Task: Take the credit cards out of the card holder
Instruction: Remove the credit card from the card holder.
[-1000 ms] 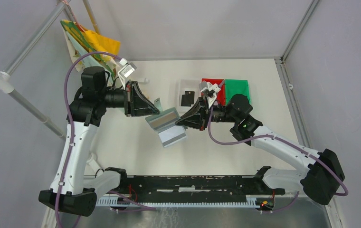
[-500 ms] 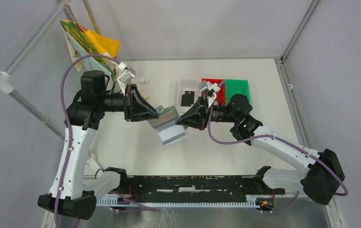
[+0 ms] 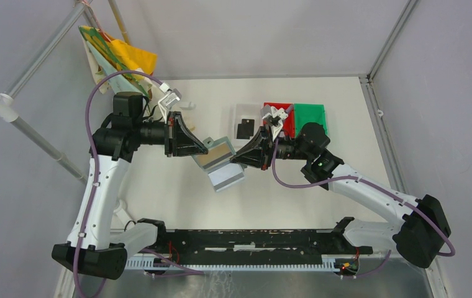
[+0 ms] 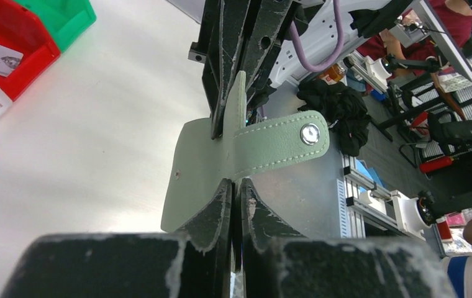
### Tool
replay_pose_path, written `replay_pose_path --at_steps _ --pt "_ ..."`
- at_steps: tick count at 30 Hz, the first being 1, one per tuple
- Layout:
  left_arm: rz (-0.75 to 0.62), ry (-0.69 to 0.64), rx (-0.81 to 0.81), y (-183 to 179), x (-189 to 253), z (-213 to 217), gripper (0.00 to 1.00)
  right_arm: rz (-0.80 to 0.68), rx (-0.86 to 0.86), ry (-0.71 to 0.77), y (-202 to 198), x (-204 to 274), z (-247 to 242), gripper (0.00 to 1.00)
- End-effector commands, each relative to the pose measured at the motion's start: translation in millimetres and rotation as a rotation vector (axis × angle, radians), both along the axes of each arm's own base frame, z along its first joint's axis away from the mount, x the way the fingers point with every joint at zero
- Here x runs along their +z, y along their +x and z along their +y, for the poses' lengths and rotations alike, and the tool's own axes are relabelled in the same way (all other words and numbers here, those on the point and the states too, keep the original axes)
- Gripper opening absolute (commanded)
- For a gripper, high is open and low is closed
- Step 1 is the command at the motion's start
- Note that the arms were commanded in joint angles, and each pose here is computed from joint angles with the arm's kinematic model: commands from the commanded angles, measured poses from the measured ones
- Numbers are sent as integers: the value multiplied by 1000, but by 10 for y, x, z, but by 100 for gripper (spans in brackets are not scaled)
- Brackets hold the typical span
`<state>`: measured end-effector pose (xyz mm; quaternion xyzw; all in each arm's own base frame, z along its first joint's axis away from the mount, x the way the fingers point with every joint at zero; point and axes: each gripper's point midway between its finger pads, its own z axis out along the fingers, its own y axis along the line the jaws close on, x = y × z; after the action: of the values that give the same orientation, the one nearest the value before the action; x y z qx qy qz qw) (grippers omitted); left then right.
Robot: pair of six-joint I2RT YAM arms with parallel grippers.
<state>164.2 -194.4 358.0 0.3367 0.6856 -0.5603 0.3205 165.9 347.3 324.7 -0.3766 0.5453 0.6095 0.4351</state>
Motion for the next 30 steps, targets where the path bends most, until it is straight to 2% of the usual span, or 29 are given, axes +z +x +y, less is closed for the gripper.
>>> replay_pose_path --at_steps 1,4,12,15,18,22,25,28,30 --pt "15 -62 -77 -158 142 -21 14 -135 -8 146 -69 538 -72 0" --pt "29 -75 -93 -184 165 -24 22 -134 -8 146 -65 539 -68 0" --pt "52 -64 -76 -126 166 -29 24 -142 0 154 -94 553 -67 0" --pt "39 -65 -74 -125 214 -28 35 -148 3 148 -101 539 -60 0" --pt "21 -44 -29 -68 202 -23 37 -152 4 152 -108 555 -57 0" --pt "11 -30 52 46 176 -21 34 -157 7 160 -121 599 -49 0" --pt "2 -35 73 69 186 -21 26 -162 8 164 -132 625 -48 0" --pt "1 -35 78 66 176 -19 13 -161 7 168 -138 644 -46 0" --pt "-7 -33 81 54 165 -14 10 -163 8 172 -146 659 -38 0"
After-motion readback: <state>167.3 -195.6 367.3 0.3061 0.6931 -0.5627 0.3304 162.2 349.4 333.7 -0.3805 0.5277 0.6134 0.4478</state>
